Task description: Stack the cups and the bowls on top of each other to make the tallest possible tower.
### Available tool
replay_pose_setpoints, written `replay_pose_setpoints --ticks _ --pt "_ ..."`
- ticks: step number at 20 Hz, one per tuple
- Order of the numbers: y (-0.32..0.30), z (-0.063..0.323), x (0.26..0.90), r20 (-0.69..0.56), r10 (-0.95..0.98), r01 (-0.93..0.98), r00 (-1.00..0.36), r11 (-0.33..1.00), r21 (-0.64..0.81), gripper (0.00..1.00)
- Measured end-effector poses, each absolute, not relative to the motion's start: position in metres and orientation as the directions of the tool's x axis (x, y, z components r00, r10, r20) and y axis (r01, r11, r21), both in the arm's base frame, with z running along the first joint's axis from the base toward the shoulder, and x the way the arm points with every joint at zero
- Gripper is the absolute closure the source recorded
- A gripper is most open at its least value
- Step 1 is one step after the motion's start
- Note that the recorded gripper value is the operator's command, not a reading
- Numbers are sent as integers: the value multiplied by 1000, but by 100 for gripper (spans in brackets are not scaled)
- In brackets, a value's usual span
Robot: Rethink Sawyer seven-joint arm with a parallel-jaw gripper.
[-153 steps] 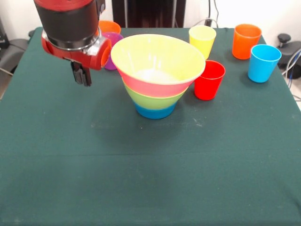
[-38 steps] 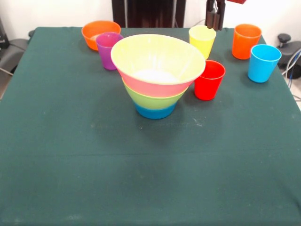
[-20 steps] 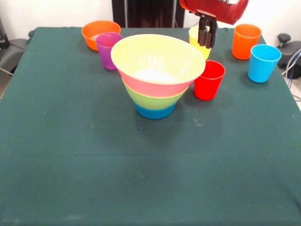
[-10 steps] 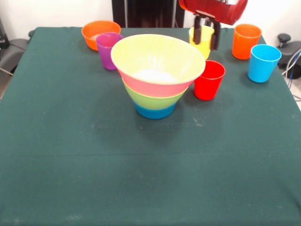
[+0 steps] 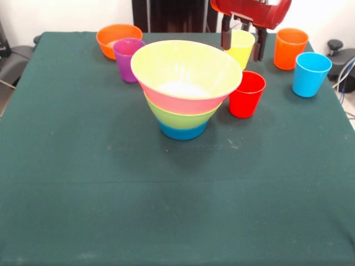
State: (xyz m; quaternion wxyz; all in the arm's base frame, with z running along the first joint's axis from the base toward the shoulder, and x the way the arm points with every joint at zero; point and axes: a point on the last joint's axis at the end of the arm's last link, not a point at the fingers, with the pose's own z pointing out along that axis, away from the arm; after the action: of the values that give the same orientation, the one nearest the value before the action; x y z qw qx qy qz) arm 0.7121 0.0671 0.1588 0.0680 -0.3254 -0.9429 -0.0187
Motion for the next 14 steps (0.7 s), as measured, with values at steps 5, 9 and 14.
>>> replay_pose_setpoints --ticks 5,9,14 --pt "66 161 712 138 612 617 -778 787 -8 0" --pt "66 163 710 136 613 618 -778 786 -10 0" --pt "68 165 704 142 617 621 -774 783 -17 0"
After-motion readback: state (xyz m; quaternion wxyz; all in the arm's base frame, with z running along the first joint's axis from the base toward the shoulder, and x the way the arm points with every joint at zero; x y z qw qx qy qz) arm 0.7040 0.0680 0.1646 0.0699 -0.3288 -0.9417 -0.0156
